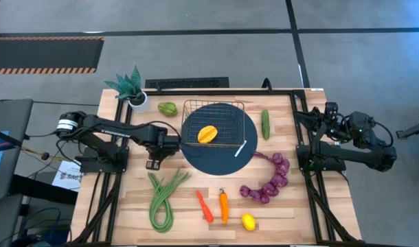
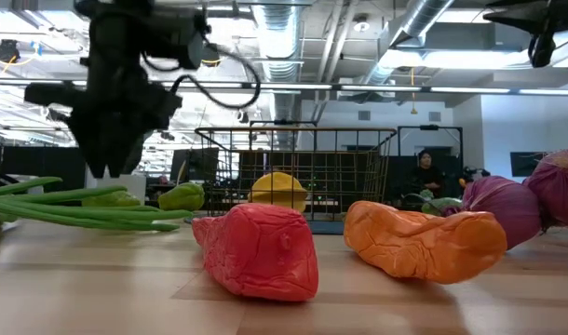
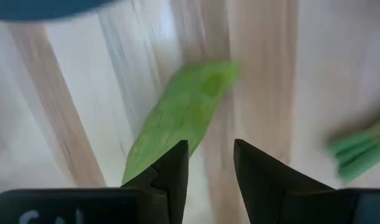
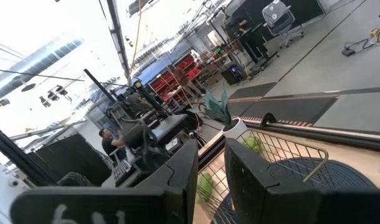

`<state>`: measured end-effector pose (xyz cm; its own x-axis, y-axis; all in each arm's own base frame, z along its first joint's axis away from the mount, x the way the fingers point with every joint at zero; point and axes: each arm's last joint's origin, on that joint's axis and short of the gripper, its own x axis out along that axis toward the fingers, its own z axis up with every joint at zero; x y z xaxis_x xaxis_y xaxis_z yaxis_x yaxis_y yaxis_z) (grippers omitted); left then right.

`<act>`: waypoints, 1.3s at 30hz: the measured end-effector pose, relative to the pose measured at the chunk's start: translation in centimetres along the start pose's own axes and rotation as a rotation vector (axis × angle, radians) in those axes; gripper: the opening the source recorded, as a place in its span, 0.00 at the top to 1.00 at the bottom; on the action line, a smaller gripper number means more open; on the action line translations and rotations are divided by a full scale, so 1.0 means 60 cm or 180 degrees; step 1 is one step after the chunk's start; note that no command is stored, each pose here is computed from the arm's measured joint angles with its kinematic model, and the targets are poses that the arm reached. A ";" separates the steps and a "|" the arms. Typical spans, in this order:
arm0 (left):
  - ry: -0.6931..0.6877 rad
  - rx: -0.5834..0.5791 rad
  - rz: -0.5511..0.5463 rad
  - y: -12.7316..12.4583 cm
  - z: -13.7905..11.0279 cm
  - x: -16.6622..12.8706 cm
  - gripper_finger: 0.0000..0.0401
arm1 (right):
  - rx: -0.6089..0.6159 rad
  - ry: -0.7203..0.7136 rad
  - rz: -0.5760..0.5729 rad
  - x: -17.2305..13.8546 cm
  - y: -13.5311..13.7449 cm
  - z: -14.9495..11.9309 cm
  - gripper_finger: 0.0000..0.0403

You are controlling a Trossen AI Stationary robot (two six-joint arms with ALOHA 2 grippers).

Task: Build produce basket
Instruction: Put the left green cucumber into the wire basket

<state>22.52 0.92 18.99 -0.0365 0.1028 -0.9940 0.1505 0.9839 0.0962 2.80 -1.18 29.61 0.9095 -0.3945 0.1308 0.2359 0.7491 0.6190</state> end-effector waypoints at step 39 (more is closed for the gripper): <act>0.0036 0.0449 -0.0370 0.067 -0.027 0.011 0.54 | 0.0142 0.0111 0.0015 0.000 -0.001 -0.004 0.75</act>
<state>21.49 5.21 18.79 -0.0725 -0.0080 -0.9973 0.2817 0.9591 -0.0282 2.87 -1.12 29.37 0.9221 -0.3718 0.1072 0.2169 0.7261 0.6525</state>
